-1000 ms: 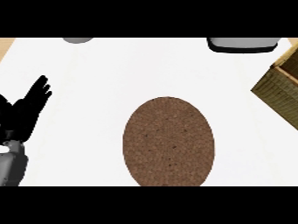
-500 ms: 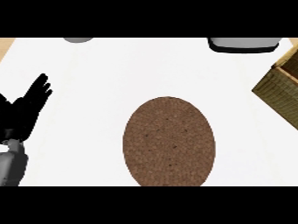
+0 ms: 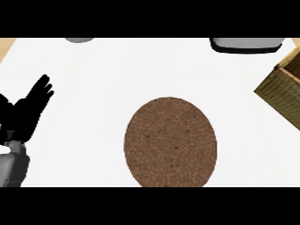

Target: Pick the lemon from the placemat and place it in the basket

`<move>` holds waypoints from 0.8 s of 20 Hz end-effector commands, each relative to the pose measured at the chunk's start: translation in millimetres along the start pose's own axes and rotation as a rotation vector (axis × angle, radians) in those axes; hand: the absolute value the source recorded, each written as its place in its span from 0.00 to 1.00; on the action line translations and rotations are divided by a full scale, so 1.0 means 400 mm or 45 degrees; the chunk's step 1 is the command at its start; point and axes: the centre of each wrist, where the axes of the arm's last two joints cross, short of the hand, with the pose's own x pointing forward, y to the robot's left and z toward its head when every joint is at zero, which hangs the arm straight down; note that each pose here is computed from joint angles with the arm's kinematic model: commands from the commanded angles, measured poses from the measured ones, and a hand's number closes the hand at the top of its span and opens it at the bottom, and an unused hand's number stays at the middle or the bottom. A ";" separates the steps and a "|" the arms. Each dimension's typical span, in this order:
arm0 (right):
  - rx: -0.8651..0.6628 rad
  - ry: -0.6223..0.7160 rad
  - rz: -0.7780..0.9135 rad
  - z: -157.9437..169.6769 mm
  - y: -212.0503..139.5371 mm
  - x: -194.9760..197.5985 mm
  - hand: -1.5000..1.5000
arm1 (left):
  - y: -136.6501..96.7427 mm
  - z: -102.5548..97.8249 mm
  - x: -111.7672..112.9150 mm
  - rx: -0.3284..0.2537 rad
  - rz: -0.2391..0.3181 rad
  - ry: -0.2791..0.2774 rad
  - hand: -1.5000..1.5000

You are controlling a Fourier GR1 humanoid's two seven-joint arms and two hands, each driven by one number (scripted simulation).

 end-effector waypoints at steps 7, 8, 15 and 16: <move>-0.217 0.091 -0.357 -0.051 -0.113 0.010 0.00 | 0.061 0.009 0.008 0.011 0.015 -0.016 0.50; -0.259 0.134 -0.416 -0.043 -0.108 -0.006 0.00 | 0.003 0.009 0.049 0.013 -0.008 -0.009 0.50; -0.316 0.194 -0.591 -0.057 -0.299 -0.160 0.00 | 0.002 0.025 -0.030 0.067 0.015 0.012 0.50; -0.271 0.213 -0.592 -0.054 -0.327 -0.201 0.00 | 0.030 0.022 -0.011 0.069 0.007 0.009 0.50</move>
